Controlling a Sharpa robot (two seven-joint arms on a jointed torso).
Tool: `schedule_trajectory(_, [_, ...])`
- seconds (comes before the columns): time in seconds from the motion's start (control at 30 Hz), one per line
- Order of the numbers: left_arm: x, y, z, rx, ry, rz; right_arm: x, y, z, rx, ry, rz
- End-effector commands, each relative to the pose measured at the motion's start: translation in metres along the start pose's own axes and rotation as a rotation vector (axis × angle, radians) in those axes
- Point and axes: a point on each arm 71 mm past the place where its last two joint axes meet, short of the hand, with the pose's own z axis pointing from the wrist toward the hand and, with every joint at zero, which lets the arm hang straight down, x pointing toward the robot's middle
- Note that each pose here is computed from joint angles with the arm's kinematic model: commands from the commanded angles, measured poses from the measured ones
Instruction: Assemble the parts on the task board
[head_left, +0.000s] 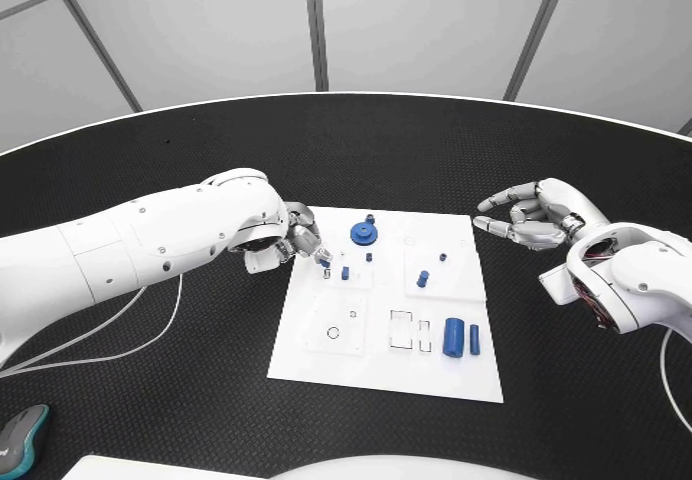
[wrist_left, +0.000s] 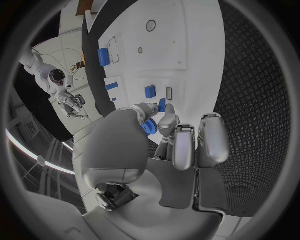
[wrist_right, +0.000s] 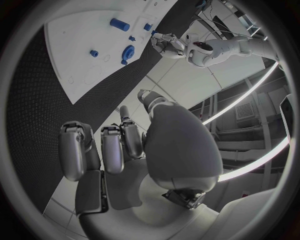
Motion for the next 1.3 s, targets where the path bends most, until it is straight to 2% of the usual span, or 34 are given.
schedule_trajectory(0.03, [0.0032, 0.0008, 0.0010, -0.001, -0.002, 0.008, 0.000, 0.000, 0.000, 0.000, 0.000, 0.000])
schedule_trajectory(0.37, [0.0108, 0.0007, 0.0026, -0.003, -0.007, 0.037, 0.001, 0.000, 0.001, -0.002, 0.003, 0.000])
schedule_trajectory(0.8, [0.0132, -0.0004, 0.0022, -0.004, -0.001, 0.048, 0.001, 0.000, 0.001, -0.001, 0.003, -0.001])
schedule_trajectory(1.3, [0.0119, 0.0031, 0.0029, -0.018, 0.003, 0.049, 0.001, 0.000, 0.001, 0.000, 0.004, -0.001])
